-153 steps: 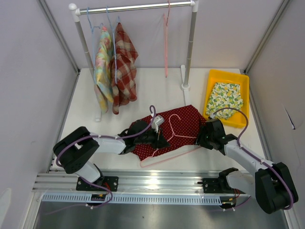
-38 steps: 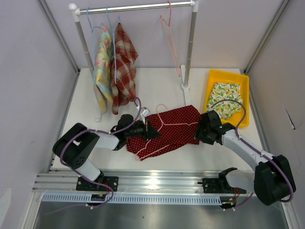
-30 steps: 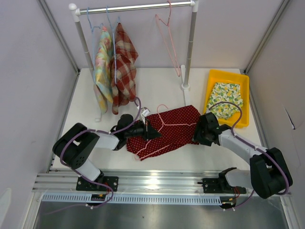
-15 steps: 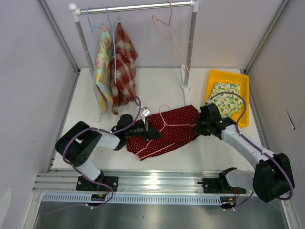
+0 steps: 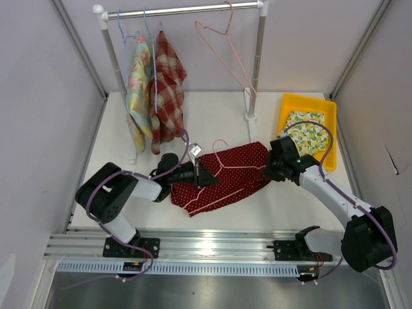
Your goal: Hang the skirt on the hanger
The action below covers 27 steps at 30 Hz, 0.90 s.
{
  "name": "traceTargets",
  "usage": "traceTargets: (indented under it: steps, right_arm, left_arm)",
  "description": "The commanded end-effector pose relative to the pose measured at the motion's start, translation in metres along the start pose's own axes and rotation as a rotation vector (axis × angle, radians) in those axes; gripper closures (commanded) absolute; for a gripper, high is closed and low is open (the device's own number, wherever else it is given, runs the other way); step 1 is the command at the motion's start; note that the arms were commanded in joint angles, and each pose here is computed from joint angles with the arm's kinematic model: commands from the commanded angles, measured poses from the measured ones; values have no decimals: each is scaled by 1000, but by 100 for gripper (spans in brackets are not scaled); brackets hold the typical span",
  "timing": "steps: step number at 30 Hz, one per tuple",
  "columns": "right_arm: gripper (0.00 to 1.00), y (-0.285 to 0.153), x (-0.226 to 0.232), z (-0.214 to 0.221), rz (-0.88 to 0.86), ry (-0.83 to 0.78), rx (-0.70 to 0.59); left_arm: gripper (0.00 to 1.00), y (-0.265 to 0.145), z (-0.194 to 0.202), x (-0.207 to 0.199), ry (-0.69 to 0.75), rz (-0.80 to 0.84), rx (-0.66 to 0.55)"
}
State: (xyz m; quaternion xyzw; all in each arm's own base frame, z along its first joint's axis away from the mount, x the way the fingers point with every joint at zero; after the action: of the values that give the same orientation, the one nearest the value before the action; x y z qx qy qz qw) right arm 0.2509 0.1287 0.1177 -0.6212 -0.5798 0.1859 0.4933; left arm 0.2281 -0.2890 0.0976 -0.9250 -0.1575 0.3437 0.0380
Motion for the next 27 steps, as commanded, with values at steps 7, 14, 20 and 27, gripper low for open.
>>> traceTargets:
  steps: [7,14,20,27]
  right_arm:
    - [81,-11,11,-21,-16,-9,-48]
    - [89,-16,12,-32,-19,2,-63]
    - [90,-29,17,-50,-57,19,-76]
    - [90,-30,15,-63,-67,38,-69]
  left_arm:
    - [100,0,-9,16,35,-100,15]
    - [100,-10,-13,26,75,-220,28]
    - [100,-12,-19,31,128,-253,8]
    - [100,-12,-12,30,179,-223,21]
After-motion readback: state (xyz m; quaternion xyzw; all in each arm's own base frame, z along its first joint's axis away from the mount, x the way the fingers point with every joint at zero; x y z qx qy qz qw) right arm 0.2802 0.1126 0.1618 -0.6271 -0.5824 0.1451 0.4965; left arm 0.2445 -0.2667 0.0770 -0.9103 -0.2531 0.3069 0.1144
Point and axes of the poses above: each gripper's point midway between its finger pads, its own y axis out along the fingers, its own x axis along the line the jaws close on, z = x × y, the point moved 2 cm from there along -y, back along the fingers, and after that the axes turned 5 degrees about y, right-handed, at the moved point
